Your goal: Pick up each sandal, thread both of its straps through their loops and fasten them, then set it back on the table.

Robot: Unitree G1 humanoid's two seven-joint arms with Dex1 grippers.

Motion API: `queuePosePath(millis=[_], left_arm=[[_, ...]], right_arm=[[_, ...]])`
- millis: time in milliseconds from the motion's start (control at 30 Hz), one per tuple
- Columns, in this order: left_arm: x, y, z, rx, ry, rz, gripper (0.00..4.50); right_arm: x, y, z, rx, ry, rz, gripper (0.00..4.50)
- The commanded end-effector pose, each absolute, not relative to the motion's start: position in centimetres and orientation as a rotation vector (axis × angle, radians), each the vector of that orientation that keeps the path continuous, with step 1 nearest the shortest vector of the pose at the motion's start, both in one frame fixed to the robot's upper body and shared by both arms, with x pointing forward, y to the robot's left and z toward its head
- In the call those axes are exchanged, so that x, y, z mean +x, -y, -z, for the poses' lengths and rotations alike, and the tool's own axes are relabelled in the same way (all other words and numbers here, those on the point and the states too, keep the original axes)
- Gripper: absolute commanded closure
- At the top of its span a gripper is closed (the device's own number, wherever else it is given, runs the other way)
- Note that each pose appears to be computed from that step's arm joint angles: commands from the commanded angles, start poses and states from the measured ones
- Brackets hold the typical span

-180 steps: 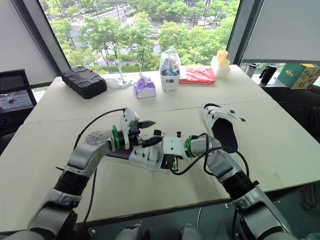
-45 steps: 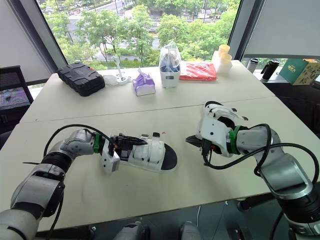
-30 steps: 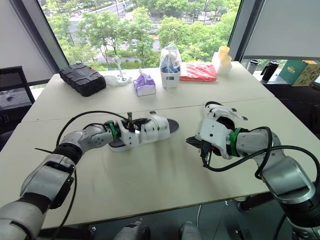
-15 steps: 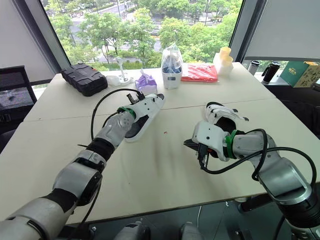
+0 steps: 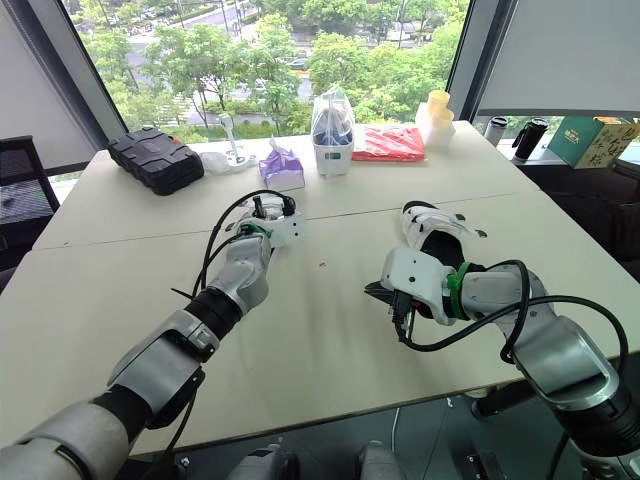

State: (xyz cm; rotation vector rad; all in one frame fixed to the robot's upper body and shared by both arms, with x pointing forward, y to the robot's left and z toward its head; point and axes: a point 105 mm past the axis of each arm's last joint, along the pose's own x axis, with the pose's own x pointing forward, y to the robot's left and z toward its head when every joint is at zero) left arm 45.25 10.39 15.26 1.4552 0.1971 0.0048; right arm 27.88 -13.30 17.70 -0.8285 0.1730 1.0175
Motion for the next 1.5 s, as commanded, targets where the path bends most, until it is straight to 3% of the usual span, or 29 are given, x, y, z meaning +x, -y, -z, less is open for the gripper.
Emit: queuePosePath(millis=[33, 133, 333, 733, 933, 1100, 1500], left_arm=[[45.1, -10.9, -15.3, 1.457, -0.206, -0.039, 4.08], [45.2, -11.3, -14.7, 1.440, -0.220, -0.040, 2.96], [45.0, -11.2, -14.1, 1.362, -0.232, -0.010, 0.02], [39.3, -11.1, -13.9, 0.962, -0.339, 0.357, 0.02], [37.4, -10.9, -18.4, 0.655, -0.127, 0.473, 0.02], [34.0, -11.6, -19.1, 0.442, -0.130, 0.729, 0.02], [29.7, -15.1, -18.5, 0.267, -0.091, 0.829, 0.02]], right_arm=[[28.0, 12.9, -18.9, -0.859, -0.116, -1.018, 4.50], [28.1, 12.8, -19.0, -0.865, -0.114, -1.025, 4.50], [28.3, 12.8, -19.2, -0.875, -0.108, -1.033, 4.50], [29.6, 13.4, -19.8, -0.904, -0.089, -1.038, 4.50], [30.7, 13.5, -19.9, -0.919, -0.075, -1.046, 4.50], [31.7, 14.5, -19.9, -0.937, -0.077, -1.035, 4.50], [32.8, 17.9, -20.5, -0.950, -0.120, -0.961, 4.50]])
